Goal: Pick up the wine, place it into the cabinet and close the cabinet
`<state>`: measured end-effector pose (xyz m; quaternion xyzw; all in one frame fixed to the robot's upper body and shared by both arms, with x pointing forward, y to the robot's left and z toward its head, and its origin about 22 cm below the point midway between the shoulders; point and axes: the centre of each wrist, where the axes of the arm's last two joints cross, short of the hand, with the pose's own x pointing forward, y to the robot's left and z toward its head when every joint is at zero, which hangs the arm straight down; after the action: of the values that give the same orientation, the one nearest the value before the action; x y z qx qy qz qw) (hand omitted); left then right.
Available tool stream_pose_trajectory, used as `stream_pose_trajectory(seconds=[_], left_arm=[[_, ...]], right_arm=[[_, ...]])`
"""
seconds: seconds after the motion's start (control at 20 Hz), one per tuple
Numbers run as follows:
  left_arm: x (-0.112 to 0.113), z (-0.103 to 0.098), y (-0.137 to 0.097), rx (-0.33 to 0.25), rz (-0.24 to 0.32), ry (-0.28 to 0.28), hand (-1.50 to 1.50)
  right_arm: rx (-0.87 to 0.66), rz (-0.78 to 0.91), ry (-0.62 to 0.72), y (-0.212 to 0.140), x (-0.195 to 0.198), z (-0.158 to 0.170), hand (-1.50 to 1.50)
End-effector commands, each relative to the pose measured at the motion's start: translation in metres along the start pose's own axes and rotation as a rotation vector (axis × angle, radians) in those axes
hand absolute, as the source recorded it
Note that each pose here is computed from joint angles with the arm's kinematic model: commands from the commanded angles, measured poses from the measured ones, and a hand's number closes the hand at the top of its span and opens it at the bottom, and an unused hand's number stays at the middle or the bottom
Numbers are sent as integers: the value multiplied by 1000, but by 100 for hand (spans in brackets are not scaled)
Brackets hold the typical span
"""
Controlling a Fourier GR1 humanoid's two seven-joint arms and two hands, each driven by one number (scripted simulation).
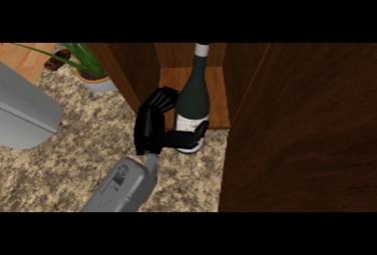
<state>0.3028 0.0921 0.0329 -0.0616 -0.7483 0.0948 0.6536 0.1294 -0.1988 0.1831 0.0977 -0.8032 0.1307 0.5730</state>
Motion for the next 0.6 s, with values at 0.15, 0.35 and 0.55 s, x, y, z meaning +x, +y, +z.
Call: stream_pose_trajectory(seconds=[0.15, 0.35, 0.55], left_arm=[[-26, -5, -7, 34, -38, 49, 150], [-51, -7, 3, 43, -45, 31, 150], [-55, -5, -4, 71, -35, 39, 150]], right_arm=[[61, -69, -65, -1, 37, 35, -150], [62, -84, -81, 0, 32, 33, -150], [53, -81, -52, 4, 30, 33, -150]])
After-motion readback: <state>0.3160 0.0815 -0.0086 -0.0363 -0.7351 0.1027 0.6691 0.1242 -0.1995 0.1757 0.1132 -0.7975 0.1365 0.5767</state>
